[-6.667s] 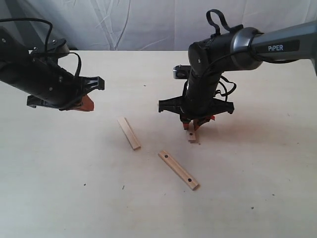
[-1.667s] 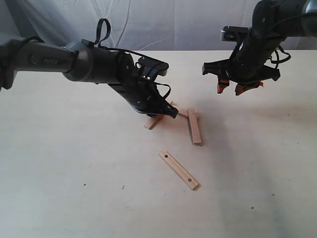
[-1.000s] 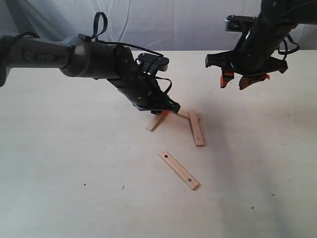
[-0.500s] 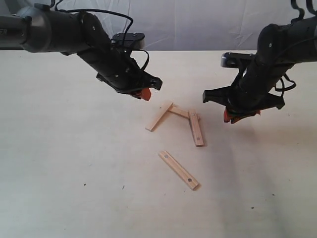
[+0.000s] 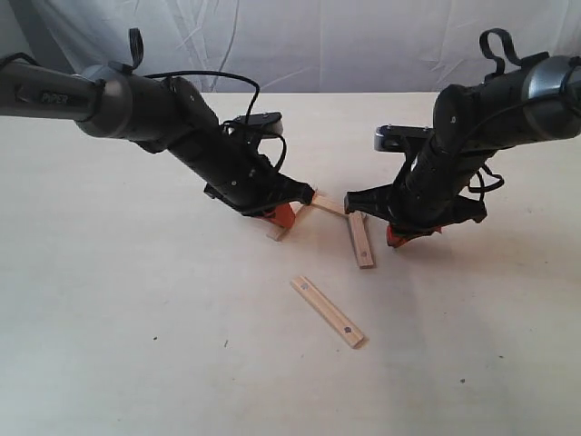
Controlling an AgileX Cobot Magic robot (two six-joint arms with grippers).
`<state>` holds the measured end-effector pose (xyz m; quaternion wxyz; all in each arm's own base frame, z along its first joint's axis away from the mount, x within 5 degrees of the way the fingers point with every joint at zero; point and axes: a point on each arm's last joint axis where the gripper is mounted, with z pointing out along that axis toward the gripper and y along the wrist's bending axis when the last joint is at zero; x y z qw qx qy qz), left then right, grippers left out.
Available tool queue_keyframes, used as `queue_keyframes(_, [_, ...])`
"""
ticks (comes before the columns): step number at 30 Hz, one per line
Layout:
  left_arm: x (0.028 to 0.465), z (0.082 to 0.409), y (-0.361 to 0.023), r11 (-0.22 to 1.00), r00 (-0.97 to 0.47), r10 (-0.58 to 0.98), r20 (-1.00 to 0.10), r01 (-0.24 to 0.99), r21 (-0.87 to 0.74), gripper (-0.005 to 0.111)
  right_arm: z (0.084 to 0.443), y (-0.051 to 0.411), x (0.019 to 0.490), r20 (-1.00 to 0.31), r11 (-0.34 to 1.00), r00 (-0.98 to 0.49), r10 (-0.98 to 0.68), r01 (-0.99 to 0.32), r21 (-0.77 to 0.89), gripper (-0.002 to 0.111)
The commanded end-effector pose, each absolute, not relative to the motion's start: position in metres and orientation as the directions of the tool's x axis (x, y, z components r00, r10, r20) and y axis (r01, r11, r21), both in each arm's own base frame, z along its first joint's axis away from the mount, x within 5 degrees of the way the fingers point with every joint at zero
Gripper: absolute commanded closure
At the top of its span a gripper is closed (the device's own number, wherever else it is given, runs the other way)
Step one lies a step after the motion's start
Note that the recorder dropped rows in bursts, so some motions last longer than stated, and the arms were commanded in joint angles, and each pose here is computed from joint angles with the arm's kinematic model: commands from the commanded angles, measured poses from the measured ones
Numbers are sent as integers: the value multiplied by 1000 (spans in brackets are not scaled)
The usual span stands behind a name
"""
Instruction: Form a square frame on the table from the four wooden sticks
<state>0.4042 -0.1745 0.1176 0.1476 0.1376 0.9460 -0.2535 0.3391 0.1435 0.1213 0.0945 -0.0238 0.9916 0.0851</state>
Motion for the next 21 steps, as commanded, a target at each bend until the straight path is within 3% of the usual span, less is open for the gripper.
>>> queue_keyframes(1, [405,113,-175,838,-918,177,-354,330,-434,107,113,145,340,-192,983,-981,-17,-52,176,108])
queue_keyframes(11, [406,113,-175,840,-917,174,-359,329,-432,107,103,163,333,-179,980,-981,-78,-109,167,108])
queue_keyframes(21, [406,113,-175,841,-916,178,-360,331,-428,107,102,172,329,-133,969,-991,14,-19,244,108])
